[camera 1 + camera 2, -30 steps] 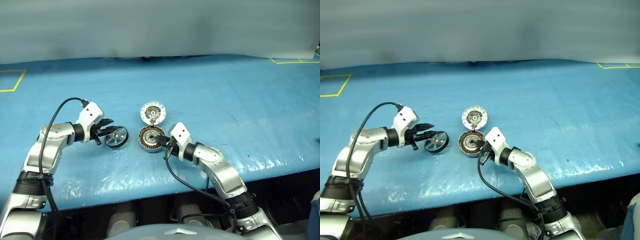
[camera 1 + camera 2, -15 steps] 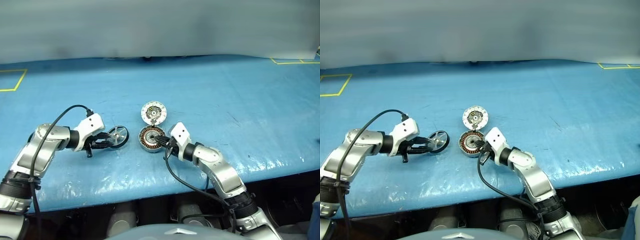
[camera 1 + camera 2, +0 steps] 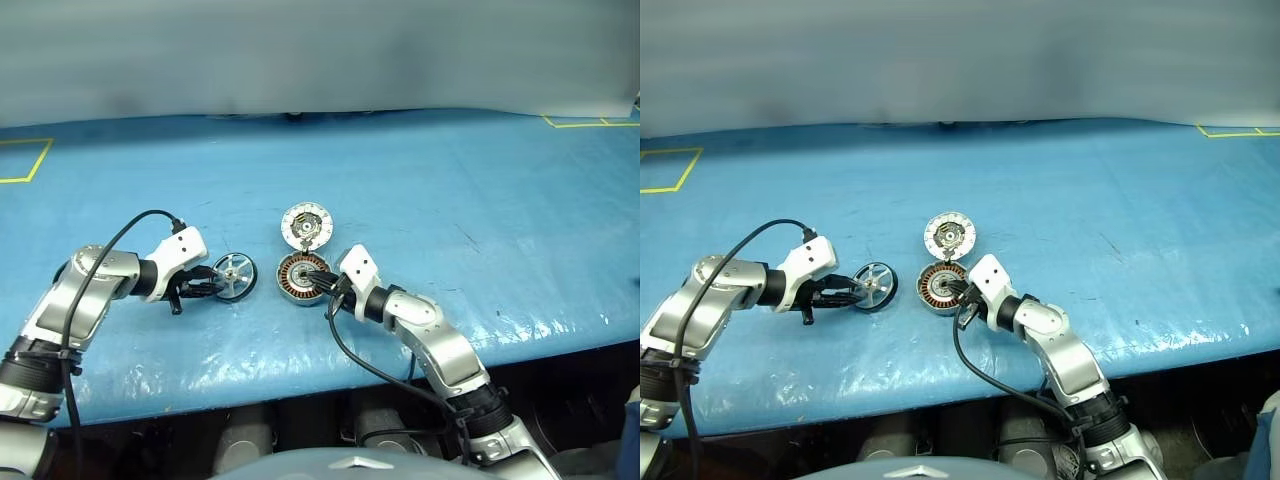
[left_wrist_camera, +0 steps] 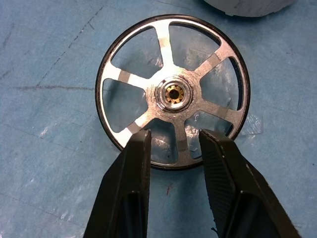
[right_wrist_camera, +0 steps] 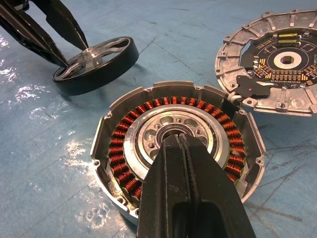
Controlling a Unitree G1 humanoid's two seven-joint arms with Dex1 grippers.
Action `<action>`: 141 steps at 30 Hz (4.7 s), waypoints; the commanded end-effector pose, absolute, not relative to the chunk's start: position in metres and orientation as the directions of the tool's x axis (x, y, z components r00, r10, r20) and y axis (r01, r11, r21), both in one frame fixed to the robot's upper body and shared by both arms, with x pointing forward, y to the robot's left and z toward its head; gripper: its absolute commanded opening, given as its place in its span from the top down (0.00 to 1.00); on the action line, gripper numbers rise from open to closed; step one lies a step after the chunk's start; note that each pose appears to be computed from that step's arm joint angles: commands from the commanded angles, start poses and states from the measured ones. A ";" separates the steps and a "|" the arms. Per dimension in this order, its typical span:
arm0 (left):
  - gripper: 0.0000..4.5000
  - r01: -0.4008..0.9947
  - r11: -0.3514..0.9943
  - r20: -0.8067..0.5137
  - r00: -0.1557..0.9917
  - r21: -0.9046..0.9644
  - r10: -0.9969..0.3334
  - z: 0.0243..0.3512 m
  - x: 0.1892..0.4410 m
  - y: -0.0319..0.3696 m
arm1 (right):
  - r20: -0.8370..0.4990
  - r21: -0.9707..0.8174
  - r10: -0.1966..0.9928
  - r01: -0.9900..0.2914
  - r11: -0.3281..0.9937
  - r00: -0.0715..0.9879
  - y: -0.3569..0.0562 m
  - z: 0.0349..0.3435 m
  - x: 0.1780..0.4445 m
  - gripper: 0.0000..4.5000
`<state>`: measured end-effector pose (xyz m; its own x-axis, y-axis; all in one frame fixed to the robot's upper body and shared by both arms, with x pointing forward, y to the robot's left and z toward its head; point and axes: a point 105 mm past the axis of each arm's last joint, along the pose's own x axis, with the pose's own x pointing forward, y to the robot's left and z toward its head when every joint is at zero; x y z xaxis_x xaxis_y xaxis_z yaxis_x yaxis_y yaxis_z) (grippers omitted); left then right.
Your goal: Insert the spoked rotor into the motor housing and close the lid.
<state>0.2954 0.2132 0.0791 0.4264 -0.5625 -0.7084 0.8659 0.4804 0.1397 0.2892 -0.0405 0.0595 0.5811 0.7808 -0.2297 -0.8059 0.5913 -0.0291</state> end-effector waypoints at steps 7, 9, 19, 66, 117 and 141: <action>0.64 0.859 0.493 -0.731 0.426 0.140 -0.534 0.069 0.295 0.215 | -0.206 -0.040 0.788 -0.810 0.585 0.580 -0.039 0.065 0.288 1.00; 0.64 0.855 0.501 -0.731 0.428 0.136 -0.532 0.067 0.295 0.215 | -0.206 -0.038 0.789 -0.811 0.584 0.578 -0.039 0.064 0.288 1.00; 0.99 0.837 0.534 -0.684 0.457 0.116 -0.568 0.070 0.299 0.210 | -0.208 -0.035 0.788 -0.809 0.586 0.579 -0.039 0.063 0.288 1.00; 0.99 0.966 0.202 -0.536 0.259 0.163 -0.803 0.101 0.318 0.132 | 0.073 -0.016 0.849 -0.850 0.526 0.524 -0.086 0.073 0.262 1.00; 0.61 0.984 0.071 -0.556 0.150 0.162 -0.818 0.107 0.331 0.103 | 0.000 -0.014 0.854 -0.854 0.521 0.521 -0.085 0.054 0.253 1.00; 0.61 0.798 0.583 -0.333 0.597 0.152 -0.730 0.093 0.339 0.152 | -0.038 -0.001 0.794 -0.795 0.607 0.607 -0.086 0.060 0.283 1.00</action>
<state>0.3325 0.1476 0.0809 0.5410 -0.7493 -0.3819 0.8323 0.5422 0.1153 0.2801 -0.0893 0.0493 0.6110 0.7881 -0.0743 -0.7896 0.6135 0.0128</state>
